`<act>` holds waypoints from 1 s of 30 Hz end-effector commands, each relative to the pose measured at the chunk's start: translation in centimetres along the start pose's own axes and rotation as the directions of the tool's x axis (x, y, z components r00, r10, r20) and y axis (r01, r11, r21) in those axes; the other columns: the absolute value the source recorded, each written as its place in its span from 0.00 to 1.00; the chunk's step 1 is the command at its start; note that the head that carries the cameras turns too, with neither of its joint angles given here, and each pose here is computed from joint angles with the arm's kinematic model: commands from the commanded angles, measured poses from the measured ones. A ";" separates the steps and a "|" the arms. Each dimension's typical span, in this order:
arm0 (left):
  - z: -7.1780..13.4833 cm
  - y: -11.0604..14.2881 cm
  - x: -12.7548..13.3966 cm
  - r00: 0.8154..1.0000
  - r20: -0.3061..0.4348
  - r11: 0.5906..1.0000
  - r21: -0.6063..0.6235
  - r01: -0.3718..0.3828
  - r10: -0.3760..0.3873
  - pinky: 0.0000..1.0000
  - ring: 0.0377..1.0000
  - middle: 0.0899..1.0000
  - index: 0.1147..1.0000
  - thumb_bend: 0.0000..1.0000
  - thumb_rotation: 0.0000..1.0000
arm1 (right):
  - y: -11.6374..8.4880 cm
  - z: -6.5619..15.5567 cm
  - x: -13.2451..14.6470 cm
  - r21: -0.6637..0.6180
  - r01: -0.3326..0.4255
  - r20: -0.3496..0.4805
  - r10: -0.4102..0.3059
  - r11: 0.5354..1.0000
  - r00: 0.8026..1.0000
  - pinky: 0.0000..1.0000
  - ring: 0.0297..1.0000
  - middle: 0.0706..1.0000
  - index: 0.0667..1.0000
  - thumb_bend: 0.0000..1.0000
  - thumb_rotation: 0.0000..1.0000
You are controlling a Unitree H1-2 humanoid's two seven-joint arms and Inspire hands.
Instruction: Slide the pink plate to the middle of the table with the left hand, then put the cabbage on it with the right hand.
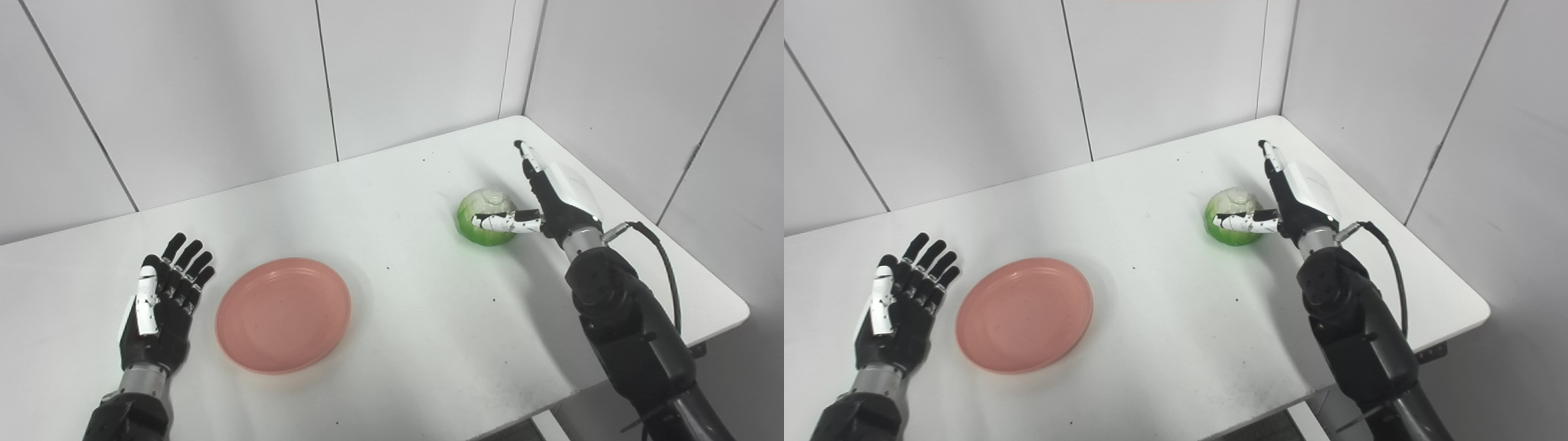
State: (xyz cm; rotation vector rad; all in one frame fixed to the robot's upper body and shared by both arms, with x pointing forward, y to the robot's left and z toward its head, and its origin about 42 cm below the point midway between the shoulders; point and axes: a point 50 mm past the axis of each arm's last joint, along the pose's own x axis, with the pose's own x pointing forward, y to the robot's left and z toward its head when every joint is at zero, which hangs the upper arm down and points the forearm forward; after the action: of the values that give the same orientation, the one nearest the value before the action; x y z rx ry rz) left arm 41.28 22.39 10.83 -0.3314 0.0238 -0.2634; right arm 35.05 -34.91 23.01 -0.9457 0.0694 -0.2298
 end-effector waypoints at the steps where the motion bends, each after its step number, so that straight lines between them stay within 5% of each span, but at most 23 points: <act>1: -2.2 2.7 -2.6 0.993 -0.098 0.998 -0.005 -0.064 0.063 0.91 0.88 0.88 0.87 0.46 1.00 | -1.8 1.3 1.1 -0.027 0.032 0.036 -0.032 0.999 0.999 0.79 0.93 1.00 1.00 1.00 0.46; 30: -1.5 2.8 -3.4 0.995 -0.095 0.999 0.011 -0.041 0.042 0.91 0.88 0.89 0.88 0.48 1.00 | -1.3 0.9 3.7 -0.041 -0.019 0.005 0.019 0.999 1.000 0.83 0.95 1.00 1.00 1.00 0.41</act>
State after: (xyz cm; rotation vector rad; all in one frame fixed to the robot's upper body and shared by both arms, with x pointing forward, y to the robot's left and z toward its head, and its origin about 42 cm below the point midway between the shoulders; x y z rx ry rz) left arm 40.23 24.41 11.02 -0.3000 0.0181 -0.2586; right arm 37.81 -35.12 22.39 -0.9670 0.1436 -0.1664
